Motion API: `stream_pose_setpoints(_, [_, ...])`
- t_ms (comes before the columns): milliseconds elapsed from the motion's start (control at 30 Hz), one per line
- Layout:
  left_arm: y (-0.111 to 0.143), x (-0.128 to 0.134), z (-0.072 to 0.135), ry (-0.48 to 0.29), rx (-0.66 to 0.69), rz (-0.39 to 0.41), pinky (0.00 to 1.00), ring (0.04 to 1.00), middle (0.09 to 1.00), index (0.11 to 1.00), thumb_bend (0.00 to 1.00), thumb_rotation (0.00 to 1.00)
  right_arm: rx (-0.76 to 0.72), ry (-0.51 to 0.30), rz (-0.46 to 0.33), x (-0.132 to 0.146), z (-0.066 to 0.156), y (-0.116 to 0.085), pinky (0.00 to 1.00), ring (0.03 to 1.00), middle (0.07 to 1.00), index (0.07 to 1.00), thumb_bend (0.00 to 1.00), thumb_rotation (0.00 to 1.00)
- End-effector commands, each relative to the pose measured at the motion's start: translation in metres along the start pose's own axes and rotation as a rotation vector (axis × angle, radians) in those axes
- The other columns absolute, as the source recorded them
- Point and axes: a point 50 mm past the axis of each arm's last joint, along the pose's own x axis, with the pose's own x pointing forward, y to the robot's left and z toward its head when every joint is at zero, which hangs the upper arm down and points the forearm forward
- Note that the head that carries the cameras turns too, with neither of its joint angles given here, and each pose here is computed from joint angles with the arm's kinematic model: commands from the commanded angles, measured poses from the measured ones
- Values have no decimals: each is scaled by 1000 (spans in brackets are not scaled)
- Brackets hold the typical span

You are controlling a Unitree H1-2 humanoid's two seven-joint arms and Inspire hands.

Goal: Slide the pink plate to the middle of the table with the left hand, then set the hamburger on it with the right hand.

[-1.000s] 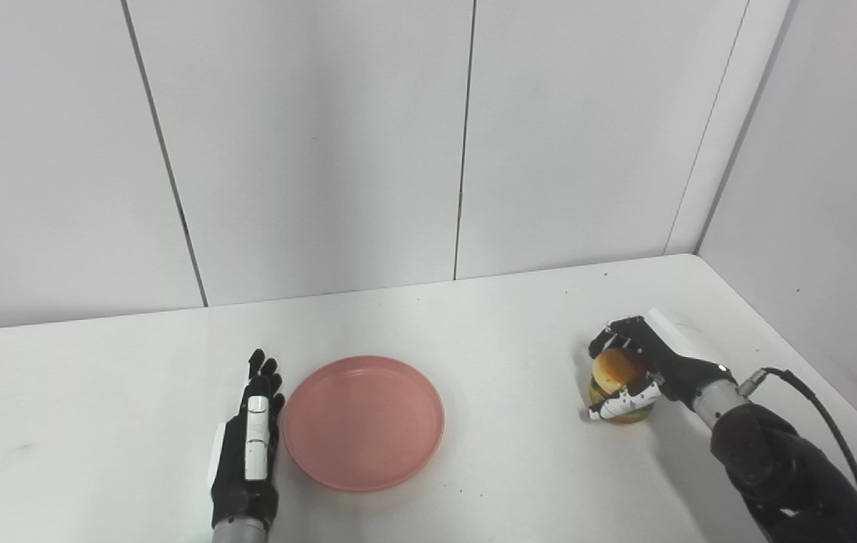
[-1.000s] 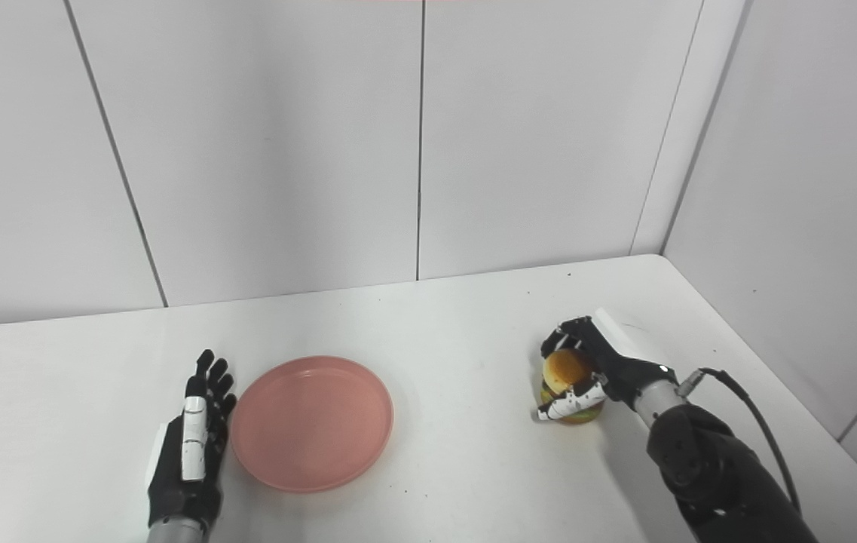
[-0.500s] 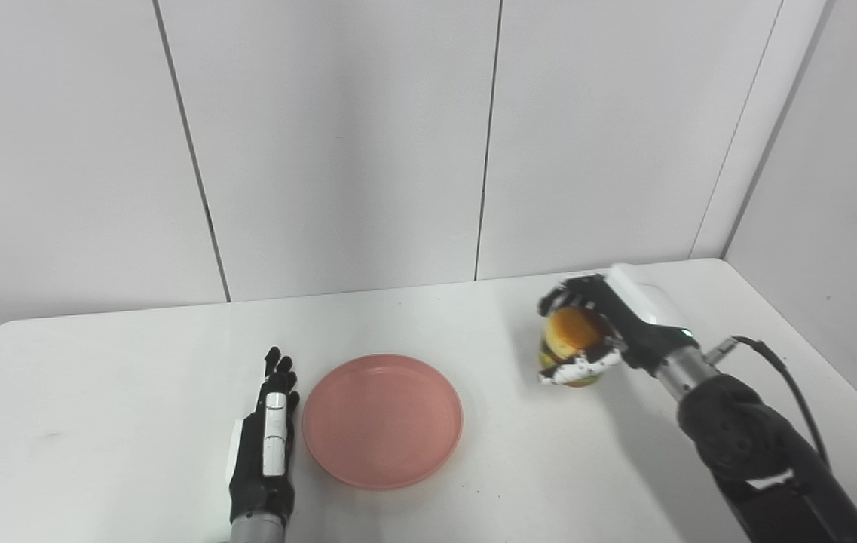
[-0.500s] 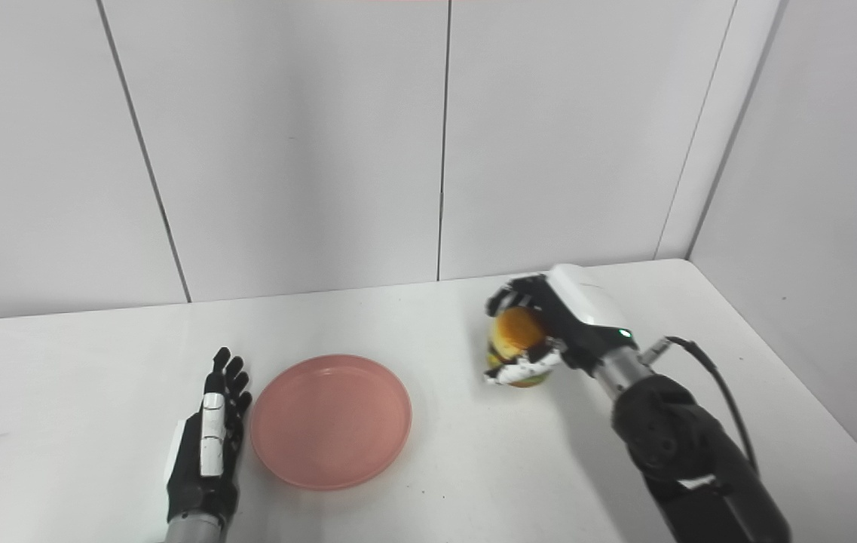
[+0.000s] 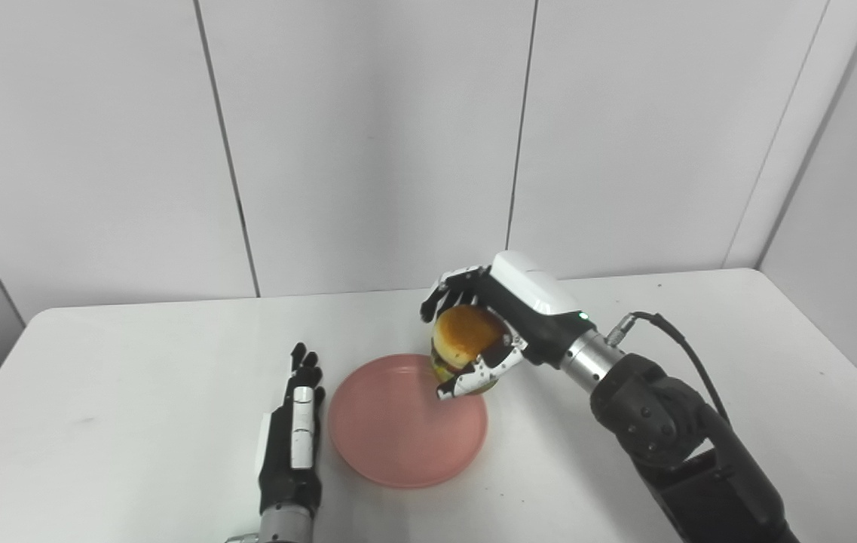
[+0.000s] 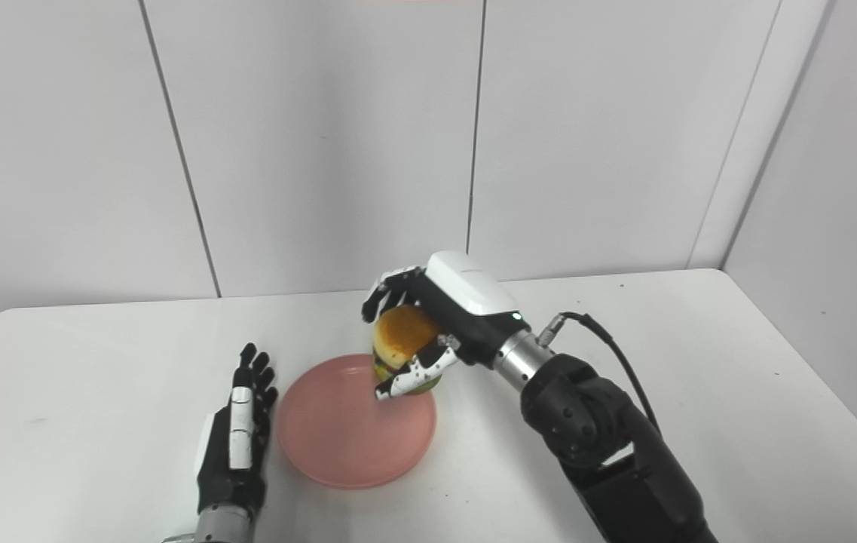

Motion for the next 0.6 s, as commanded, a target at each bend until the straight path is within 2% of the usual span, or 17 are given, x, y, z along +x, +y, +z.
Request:
stream_pose_setpoints(0, [-10,-15,-20,77,-12,12,1000,1000,1000,1000,705,1000,-22,-83,-20,13,22,-11,238,307,408,505,516,0])
stream_pose_setpoints(100, [-12,-14,-21,76,0,5,1000,1000,1000,1000,715,1000,6,-104,19,18,25,6,239,309,409,508,515,0])
stream_pose_setpoints(233, [-15,-15,-20,75,-6,4,1000,1000,1000,1000,727,1000,12,-121,72,25,18,28,273,339,424,513,516,0])
stream_pose_setpoints(567, [-16,-15,-20,63,21,-11,1000,1000,1000,1000,738,1000,-22,-80,161,36,2,56,318,383,436,515,516,0])
